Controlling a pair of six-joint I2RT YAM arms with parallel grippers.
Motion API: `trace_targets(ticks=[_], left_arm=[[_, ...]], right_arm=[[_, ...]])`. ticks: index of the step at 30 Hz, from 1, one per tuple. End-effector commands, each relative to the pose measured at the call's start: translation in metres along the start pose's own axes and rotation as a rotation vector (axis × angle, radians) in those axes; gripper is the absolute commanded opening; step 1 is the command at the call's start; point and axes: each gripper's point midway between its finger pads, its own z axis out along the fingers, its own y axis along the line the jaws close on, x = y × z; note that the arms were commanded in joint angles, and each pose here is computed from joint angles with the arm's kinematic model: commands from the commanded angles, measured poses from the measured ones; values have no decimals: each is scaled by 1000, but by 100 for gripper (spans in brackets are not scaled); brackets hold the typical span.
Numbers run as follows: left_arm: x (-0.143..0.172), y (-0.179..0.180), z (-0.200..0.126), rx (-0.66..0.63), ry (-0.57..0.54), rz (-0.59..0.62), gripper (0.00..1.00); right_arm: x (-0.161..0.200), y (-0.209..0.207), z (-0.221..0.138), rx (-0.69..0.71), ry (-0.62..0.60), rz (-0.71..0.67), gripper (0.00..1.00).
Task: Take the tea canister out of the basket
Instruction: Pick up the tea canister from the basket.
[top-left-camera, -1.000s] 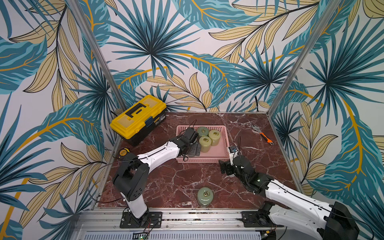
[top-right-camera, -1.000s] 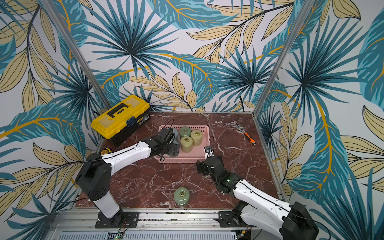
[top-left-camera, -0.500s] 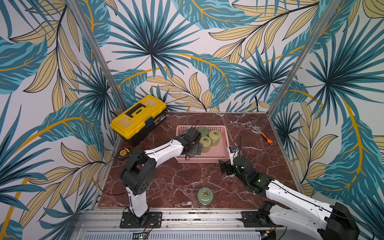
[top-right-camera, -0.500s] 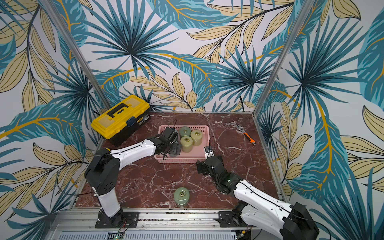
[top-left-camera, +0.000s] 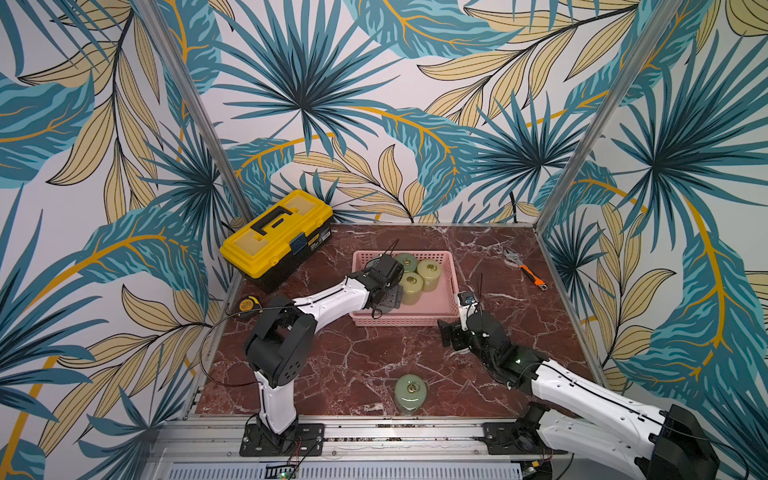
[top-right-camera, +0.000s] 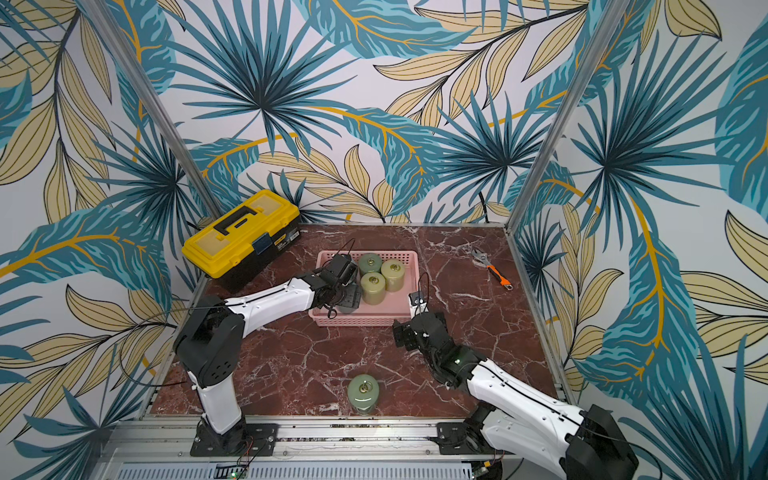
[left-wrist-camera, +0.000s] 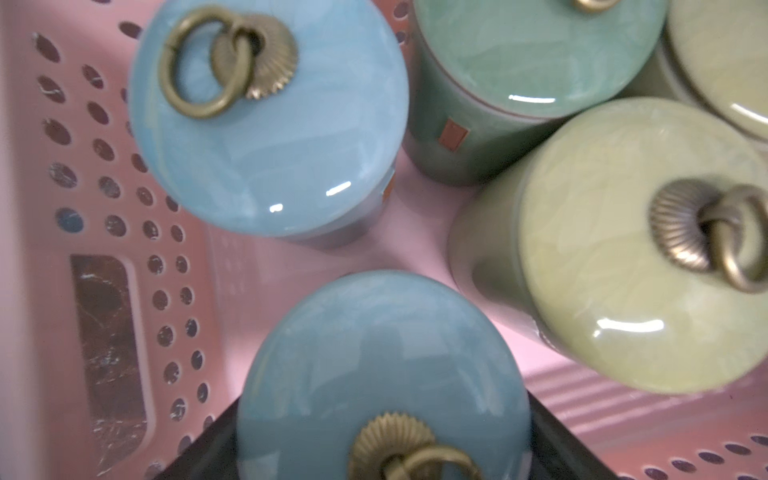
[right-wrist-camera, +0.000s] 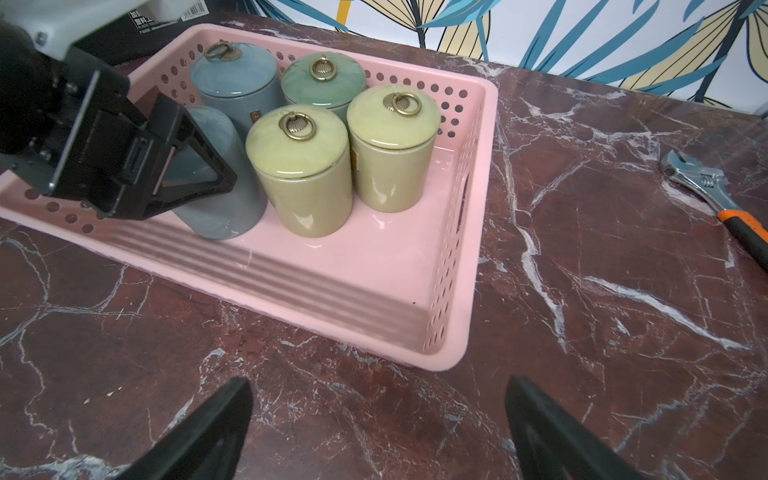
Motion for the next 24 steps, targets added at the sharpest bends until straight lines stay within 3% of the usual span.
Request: trace_targets(ticks=[1, 10, 24], left_arm=[[-17, -5, -6, 8, -47, -7, 75], [-25, -7, -23, 42, -91, -22, 59], [-34, -8, -72, 97, -143, -9, 53]], right_arm=[[4, -3, 1, 8, -2, -7, 99], [5, -3, 2, 13, -1, -9, 99], [5, -3, 3, 14, -12, -6, 99]])
